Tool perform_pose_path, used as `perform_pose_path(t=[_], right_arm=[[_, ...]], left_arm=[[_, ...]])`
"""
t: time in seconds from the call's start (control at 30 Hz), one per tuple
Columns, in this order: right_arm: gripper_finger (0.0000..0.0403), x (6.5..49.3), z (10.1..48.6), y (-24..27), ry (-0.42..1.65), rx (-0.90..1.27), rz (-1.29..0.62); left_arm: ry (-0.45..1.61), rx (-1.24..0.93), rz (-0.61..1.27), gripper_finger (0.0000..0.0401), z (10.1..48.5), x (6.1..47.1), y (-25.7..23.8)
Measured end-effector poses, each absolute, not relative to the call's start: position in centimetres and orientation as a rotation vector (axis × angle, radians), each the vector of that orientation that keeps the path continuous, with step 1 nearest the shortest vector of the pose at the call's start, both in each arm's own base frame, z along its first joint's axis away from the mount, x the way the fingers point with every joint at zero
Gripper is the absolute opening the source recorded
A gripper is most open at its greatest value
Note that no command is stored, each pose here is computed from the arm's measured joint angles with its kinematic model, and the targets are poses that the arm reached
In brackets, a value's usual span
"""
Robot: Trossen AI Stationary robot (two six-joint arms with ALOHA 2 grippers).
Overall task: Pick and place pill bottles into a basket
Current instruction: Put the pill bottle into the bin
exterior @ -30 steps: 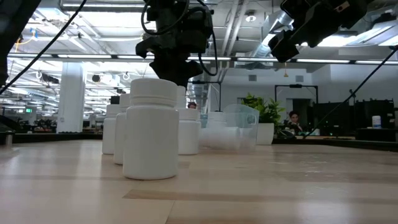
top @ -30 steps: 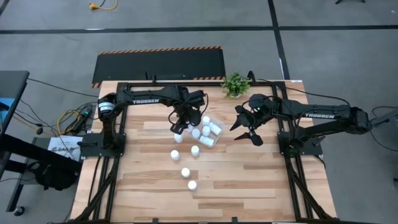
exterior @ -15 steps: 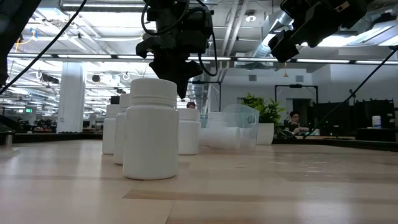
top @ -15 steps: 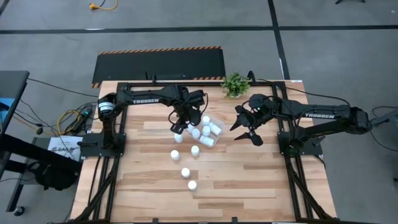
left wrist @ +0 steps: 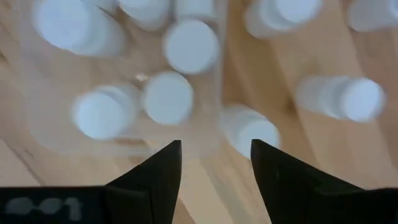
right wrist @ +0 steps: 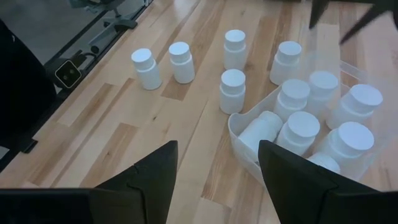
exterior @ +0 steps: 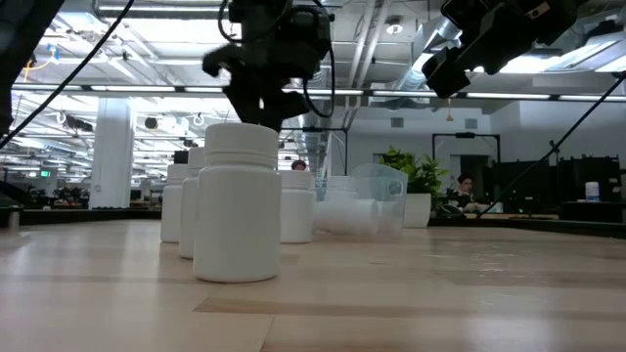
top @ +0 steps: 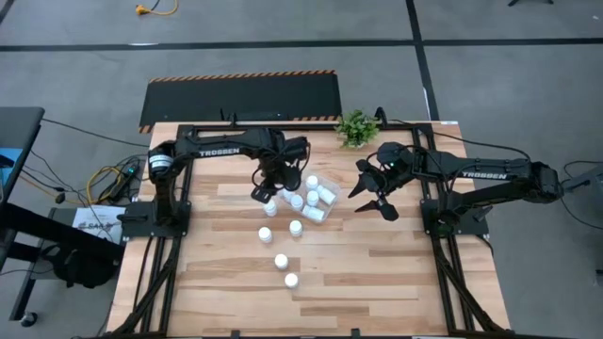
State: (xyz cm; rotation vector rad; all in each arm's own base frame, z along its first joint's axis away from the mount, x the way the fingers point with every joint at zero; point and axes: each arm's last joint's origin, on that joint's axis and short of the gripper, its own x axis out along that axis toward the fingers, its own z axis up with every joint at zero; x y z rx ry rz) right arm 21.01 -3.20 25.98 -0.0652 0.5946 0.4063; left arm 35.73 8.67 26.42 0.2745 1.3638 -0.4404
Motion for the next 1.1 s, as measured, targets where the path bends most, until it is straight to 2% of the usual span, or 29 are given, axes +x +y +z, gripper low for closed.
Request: perform_pose_path(t=[0.27, 0.6, 0.73, 0.93, 1.1], right_arm=[[0.0218, 21.0, 26.0, -3.2, 0.595, -0.064, 0.406], [0.0218, 21.0, 26.0, -3.2, 0.595, -0.064, 0.406], [0.0218, 21.0, 26.0, -3.2, 0.6, -0.052, 0.403], [0.0218, 20.9, 25.8, -3.2, 0.622, -0.037, 0.404], [0.0218, 20.8, 25.7, -3.1, 0.629, -0.034, 0.405]], left_arm=[[1.459, 0.139, -0.575, 0.0181, 27.2, 34.9, 5.2], [1.485, 0.22, -0.709, 0.0181, 27.5, 34.8, -2.0], [1.473, 0.204, -0.686, 0.0181, 27.5, 35.0, -4.7], [1.451, 0.051, -0.532, 0.0181, 27.5, 35.6, -6.6], [1.43, 0.047, -0.547, 0.0181, 27.5, 35.6, -7.8]])
